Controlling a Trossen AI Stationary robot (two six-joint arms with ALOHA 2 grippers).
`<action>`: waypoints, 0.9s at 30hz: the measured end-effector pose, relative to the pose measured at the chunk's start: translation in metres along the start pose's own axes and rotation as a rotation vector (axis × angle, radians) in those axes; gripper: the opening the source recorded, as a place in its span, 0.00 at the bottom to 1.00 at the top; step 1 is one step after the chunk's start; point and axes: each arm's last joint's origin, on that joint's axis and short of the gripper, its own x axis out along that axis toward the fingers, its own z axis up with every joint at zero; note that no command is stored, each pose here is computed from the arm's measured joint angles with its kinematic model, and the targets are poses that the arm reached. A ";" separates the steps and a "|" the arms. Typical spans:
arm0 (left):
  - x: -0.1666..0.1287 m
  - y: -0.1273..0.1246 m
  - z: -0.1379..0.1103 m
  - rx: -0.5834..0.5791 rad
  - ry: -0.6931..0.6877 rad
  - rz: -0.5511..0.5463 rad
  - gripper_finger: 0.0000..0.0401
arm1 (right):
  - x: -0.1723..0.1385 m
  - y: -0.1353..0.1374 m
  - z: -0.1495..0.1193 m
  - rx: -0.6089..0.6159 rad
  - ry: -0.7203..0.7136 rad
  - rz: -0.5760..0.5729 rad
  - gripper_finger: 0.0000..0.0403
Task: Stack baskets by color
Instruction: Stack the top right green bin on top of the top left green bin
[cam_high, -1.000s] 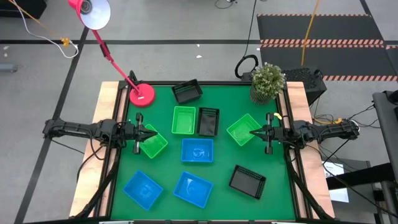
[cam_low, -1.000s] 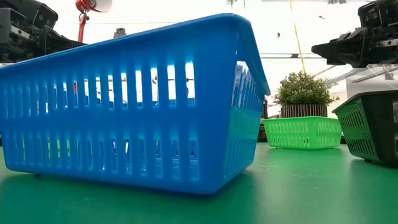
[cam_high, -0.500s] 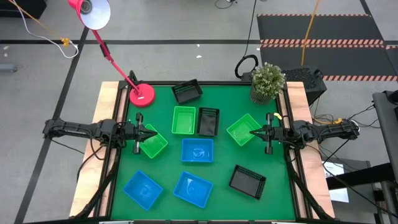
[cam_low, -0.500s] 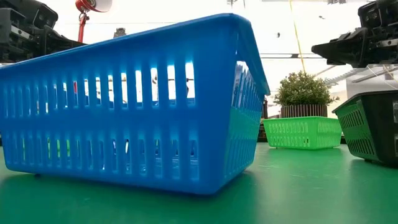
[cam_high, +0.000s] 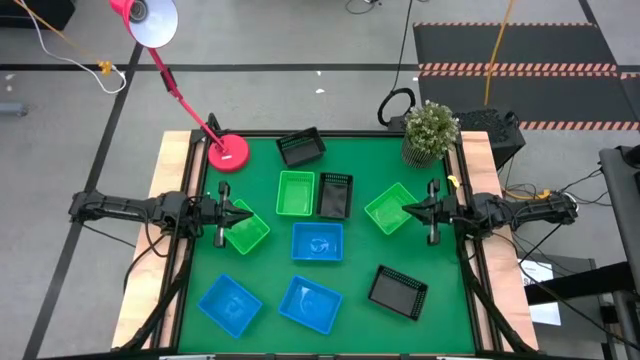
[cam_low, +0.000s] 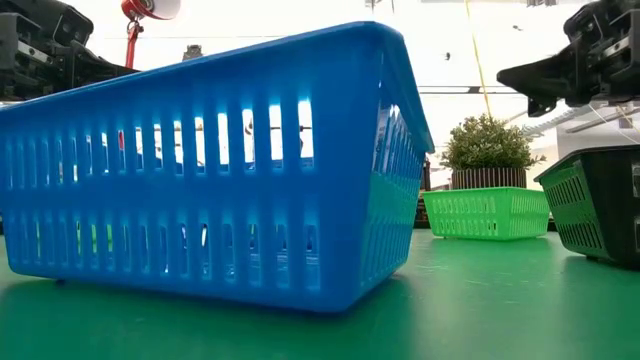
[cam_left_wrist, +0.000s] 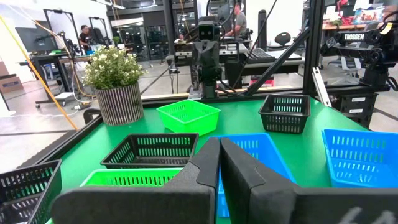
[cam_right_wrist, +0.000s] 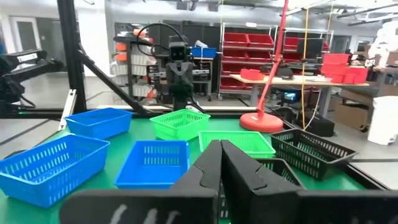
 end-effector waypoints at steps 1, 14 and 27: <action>0.000 0.000 0.000 0.000 0.000 0.000 0.04 | 0.000 0.000 0.000 -0.001 0.000 0.000 0.00; 0.000 0.000 0.000 0.000 0.000 0.000 0.04 | -0.001 -0.001 0.010 0.113 -0.098 -0.002 0.00; 0.000 0.000 0.000 0.000 -0.003 0.001 0.04 | 0.012 -0.003 0.129 0.054 -0.026 0.000 0.00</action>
